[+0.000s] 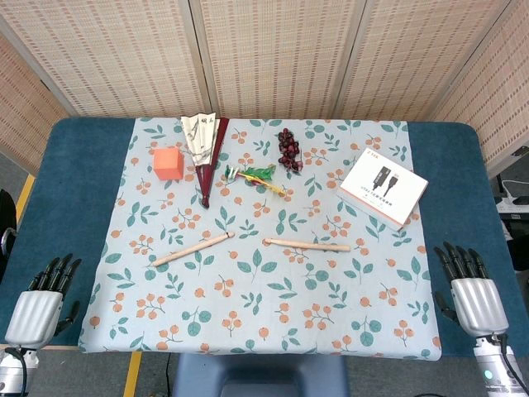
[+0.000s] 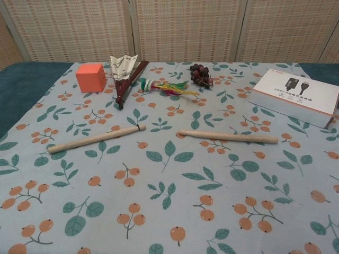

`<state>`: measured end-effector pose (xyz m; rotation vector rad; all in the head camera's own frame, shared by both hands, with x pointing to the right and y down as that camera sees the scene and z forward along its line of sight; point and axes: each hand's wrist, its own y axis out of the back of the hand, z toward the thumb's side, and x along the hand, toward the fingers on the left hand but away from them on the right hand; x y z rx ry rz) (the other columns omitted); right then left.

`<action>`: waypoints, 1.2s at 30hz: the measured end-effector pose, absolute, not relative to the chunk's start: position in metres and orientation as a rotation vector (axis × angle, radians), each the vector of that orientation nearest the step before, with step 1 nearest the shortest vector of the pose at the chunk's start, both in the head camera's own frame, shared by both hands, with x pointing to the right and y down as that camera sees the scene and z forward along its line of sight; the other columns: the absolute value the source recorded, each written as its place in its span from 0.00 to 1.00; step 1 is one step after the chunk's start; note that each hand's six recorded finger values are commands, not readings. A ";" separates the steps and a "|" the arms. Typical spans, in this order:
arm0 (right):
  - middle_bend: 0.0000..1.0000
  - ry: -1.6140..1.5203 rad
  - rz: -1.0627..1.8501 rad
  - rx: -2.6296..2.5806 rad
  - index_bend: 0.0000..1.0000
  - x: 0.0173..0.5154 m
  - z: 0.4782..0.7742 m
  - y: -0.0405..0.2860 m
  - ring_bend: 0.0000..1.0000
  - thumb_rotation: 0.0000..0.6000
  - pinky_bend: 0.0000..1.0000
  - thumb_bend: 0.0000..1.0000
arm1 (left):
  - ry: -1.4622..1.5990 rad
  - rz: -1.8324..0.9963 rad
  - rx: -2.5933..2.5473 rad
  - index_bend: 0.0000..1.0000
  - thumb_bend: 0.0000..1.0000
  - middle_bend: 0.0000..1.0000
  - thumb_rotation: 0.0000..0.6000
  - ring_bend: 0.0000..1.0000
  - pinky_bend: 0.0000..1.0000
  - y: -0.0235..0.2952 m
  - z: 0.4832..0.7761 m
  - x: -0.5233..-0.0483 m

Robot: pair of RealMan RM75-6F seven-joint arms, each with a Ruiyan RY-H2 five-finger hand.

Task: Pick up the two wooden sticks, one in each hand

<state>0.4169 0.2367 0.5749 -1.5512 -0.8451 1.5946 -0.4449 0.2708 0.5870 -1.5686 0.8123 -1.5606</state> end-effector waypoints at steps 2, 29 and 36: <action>0.00 -0.841 1.595 -1.555 0.00 0.416 0.576 0.237 0.00 1.00 0.00 0.34 | 0.810 -1.563 -1.571 0.00 0.43 0.00 1.00 0.00 0.23 0.271 0.588 -0.444; 0.00 -0.729 1.495 -1.589 0.00 0.378 0.584 0.211 0.00 1.00 0.00 0.34 | 0.528 -1.399 -1.574 0.29 0.48 0.34 1.00 0.21 0.25 0.212 0.715 -0.274; 0.00 -0.720 1.514 -1.590 0.00 0.382 0.589 0.212 0.00 1.00 0.00 0.34 | 0.486 -1.452 -1.517 0.29 0.48 0.33 1.00 0.21 0.25 0.206 0.740 -0.258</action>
